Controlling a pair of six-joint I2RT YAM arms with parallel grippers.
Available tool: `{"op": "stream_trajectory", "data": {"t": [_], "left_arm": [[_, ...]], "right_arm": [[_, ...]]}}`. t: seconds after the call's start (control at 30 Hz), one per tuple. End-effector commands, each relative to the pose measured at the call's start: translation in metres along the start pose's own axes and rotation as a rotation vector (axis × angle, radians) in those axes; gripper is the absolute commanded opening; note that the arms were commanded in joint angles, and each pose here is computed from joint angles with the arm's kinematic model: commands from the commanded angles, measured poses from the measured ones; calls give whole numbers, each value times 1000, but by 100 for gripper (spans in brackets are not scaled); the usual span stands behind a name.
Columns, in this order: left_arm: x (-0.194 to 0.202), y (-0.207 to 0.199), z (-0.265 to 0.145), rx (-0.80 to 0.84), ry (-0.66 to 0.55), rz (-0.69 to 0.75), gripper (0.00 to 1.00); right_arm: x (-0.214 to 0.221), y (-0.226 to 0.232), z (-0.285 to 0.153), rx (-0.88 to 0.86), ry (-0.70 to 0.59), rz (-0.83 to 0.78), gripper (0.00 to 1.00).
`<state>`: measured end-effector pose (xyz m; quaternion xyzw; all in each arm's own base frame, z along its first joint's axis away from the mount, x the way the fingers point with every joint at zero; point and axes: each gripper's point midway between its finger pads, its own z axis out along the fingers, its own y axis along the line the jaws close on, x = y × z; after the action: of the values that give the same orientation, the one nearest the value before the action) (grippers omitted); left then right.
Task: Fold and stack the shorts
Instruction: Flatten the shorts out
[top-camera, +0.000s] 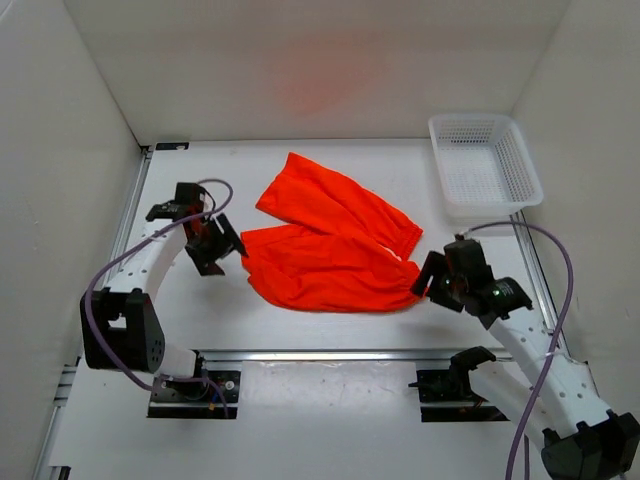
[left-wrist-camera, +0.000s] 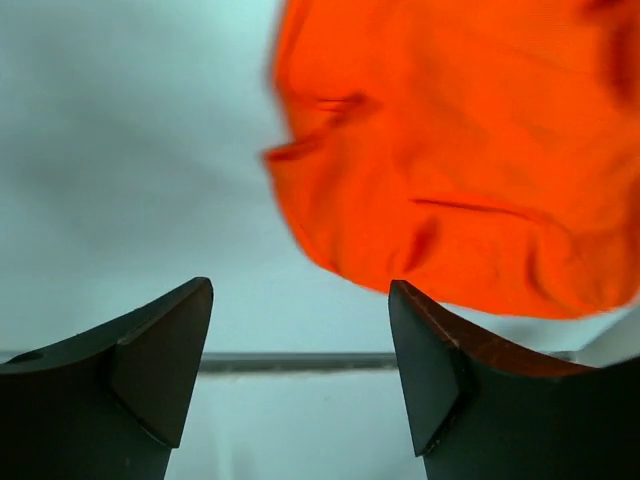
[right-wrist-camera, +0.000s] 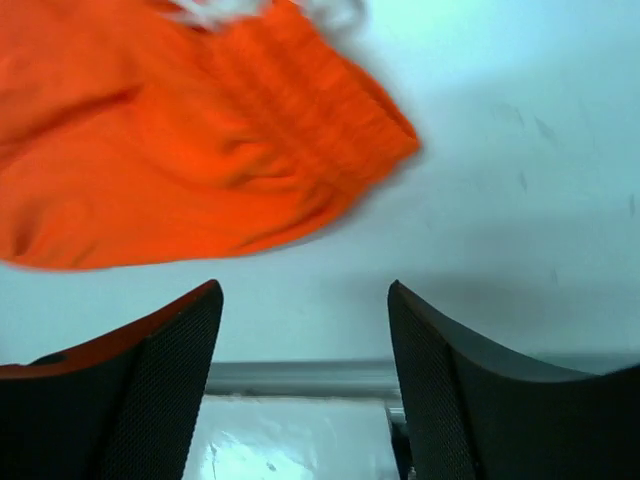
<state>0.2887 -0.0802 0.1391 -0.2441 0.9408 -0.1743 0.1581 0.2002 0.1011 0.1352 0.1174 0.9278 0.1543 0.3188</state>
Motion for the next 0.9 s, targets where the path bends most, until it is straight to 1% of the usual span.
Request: {"op": "stream_trajectory", "data": {"t": [0.0, 0.03, 0.07, 0.1, 0.13, 0.17, 0.2, 0.23, 0.27, 0.3, 0.33, 0.37, 0.47, 0.5, 0.53, 0.6, 0.63, 0.67, 0.7, 0.77, 0.8, 0.87], "left_arm": [[13, 14, 11, -39, -10, -21, 81], [11, 17, 11, -58, -24, -32, 63], [9, 17, 9, -59, -38, -30, 55], [8, 19, 9, -68, -45, -30, 49], [12, 22, 10, -79, -31, -33, 40], [14, 28, 15, -96, -16, -56, 37], [17, 31, 19, -107, -1, -60, 37], [25, 35, 25, -114, 34, -76, 39], [30, 39, 31, -128, 67, -83, 43], [38, 38, 36, -128, 99, -90, 54], [49, 37, 42, -123, 133, -74, 62], [56, 35, 47, -118, 157, -76, 65], [81, 23, 61, -100, 224, -63, 65], [87, 22, 65, -105, 236, -58, 64], [90, 21, 68, -112, 237, -50, 57], [97, 24, 78, -161, 244, -25, 57], [96, 25, 83, -170, 241, -24, 57], [97, 23, 87, -167, 241, -21, 58], [98, 30, 93, -202, 246, -23, 60], [91, 29, 100, -211, 225, -18, 60], [90, 34, 103, -234, 218, -16, 59], [86, 35, 108, -254, 218, -16, 52]], "right_arm": [[34, -33, -7, 140, 48, 191, 71], [38, -29, -8, 129, 71, 225, 66], [44, -30, -7, 137, 90, 253, 60], [45, -27, -7, 128, 98, 296, 60], [48, -25, -5, 132, 122, 308, 60], [53, -24, -2, 146, 160, 322, 61], [60, -25, 1, 158, 193, 334, 64], [63, -17, 3, 133, 226, 350, 69], [65, -16, 7, 140, 254, 360, 78], [68, -16, 9, 146, 275, 361, 80], [65, -13, 13, 139, 268, 361, 82], [67, -18, 16, 163, 285, 358, 82], [63, -23, 29, 179, 284, 350, 81], [61, -25, 32, 186, 284, 359, 78], [62, -27, 39, 184, 294, 348, 76], [60, -33, 46, 195, 297, 374, 73], [65, -38, 50, 206, 316, 374, 73], [58, -40, 54, 201, 298, 403, 73], [60, -42, 57, 194, 308, 403, 71], [61, -48, 63, 195, 300, 397, 71], [57, -49, 67, 197, 291, 408, 70], [55, -51, 74, 179, 283, 383, 70]]}}
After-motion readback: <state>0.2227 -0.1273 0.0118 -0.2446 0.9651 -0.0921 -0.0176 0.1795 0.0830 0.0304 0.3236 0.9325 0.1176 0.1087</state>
